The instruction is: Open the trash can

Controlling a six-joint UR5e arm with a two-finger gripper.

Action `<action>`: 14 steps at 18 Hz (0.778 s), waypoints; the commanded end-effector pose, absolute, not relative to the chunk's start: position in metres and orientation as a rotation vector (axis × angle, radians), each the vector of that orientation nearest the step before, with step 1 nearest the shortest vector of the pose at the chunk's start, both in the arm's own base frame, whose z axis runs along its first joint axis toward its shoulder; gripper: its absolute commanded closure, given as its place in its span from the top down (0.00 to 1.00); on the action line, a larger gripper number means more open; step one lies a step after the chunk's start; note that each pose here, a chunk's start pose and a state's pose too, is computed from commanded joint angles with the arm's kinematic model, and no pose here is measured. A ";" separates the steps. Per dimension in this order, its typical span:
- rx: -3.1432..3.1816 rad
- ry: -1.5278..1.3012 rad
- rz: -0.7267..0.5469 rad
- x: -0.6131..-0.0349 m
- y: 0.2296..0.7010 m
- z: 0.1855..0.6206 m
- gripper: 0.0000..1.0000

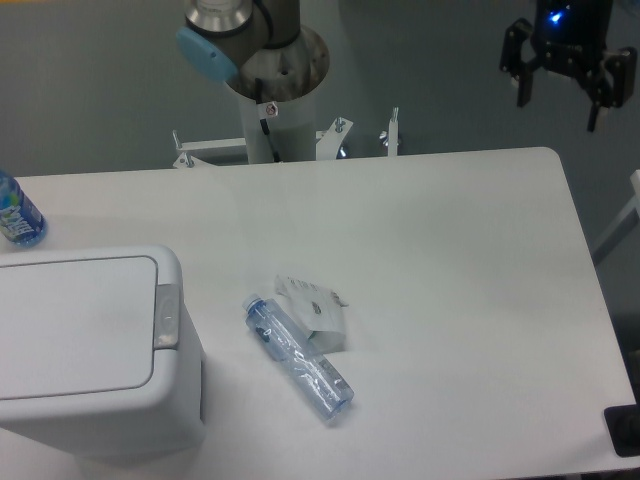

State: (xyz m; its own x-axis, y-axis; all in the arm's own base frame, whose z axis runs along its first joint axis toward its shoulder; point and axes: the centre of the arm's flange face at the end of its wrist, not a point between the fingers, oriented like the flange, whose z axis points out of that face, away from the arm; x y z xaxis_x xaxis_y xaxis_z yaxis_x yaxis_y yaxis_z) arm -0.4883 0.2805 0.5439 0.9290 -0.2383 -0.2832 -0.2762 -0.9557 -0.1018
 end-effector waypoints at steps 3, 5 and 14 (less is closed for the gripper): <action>-2.941 0.362 0.395 -0.478 0.297 0.544 1.00; -2.935 0.267 0.381 -0.470 0.310 0.544 1.00; -2.814 -0.068 0.439 -0.425 0.385 0.542 1.00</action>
